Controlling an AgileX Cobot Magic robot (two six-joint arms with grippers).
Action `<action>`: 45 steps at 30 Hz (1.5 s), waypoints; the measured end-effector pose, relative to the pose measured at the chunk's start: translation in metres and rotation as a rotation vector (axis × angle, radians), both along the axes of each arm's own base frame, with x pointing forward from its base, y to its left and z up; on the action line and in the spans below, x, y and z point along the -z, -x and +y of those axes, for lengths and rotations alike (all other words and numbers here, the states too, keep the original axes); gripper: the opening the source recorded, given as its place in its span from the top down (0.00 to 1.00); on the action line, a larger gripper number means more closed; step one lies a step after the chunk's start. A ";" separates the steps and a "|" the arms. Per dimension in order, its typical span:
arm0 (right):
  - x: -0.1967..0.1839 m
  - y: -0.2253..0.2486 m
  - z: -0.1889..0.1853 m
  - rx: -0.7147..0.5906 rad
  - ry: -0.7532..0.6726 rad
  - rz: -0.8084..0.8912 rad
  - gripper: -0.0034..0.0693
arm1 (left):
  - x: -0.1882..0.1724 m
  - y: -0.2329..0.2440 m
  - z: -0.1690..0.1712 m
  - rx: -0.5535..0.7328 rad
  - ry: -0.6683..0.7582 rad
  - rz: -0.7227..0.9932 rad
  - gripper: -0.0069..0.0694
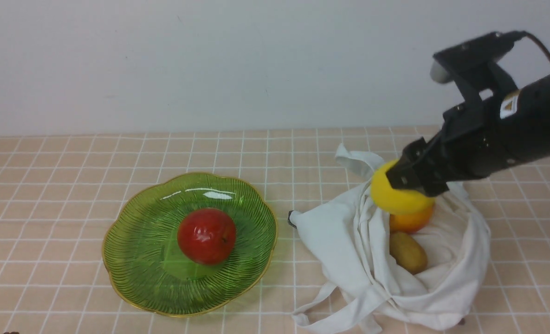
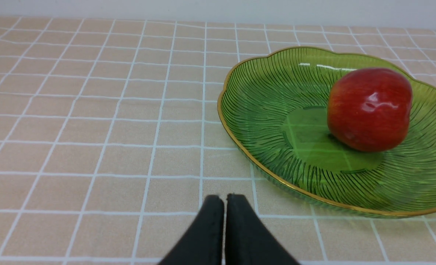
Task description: Take the fruit out of the bag on the brown coffee tablecloth and place them on the plate.
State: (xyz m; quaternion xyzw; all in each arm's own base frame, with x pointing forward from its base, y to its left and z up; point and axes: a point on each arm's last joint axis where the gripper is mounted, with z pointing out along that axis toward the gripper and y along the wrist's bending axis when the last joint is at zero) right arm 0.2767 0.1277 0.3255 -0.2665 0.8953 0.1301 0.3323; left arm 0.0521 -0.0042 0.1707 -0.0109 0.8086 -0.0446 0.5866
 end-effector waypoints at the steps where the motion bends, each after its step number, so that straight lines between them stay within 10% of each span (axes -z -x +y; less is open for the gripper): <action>1: -0.007 0.001 0.005 -0.022 -0.058 -0.009 0.35 | 0.000 0.000 0.000 0.000 0.000 0.000 0.92; 7: -0.033 0.003 0.048 -0.249 -0.294 -0.075 0.35 | 0.000 0.000 0.000 0.000 0.000 0.000 0.92; 14: 0.030 -0.008 0.132 -0.394 -0.261 0.062 0.35 | 0.000 0.000 0.000 0.000 0.000 0.000 0.92; 29: 0.137 -0.042 0.177 -0.321 -0.150 0.241 0.33 | 0.000 0.000 0.000 0.000 0.000 0.000 0.92; 36: 0.133 -0.044 0.179 -0.268 -0.173 0.279 0.03 | 0.000 0.000 0.000 0.000 0.000 0.000 0.92; 45: 0.066 -0.046 0.171 -0.293 -0.003 0.302 0.12 | 0.000 0.000 0.000 0.000 0.000 0.000 0.92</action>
